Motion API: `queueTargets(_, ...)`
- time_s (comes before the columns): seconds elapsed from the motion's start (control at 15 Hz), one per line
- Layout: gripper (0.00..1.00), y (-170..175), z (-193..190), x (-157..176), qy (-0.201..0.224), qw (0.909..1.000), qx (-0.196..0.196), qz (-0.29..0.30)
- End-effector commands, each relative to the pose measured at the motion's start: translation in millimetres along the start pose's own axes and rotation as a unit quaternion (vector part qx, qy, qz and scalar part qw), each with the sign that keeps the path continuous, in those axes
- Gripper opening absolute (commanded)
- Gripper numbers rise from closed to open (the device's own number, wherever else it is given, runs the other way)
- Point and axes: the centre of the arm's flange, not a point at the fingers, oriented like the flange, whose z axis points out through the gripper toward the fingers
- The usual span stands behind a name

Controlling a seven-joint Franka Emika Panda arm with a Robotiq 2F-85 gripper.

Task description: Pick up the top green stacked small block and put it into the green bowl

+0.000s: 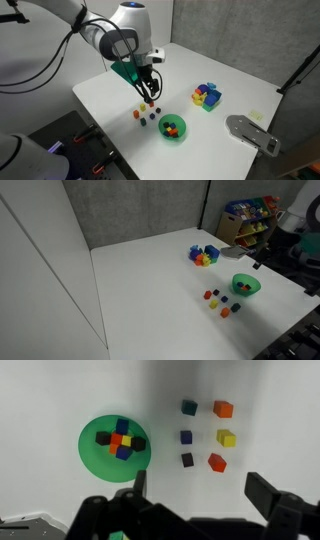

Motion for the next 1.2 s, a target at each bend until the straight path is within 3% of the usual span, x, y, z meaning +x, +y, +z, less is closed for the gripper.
queueTargets(0.0, 1.0, -3.9, 53.4, -10.9, -0.013, 0.9997, -0.01, 0.019)
queueTargets(0.53, 1.0, -3.7, 144.0, -24.0, -0.029, 0.9977, -0.016, 0.06)
queueTargets(1.13, 1.0, -23.2, 221.8, -29.5, -0.043, 0.9967, -0.038, 0.058)
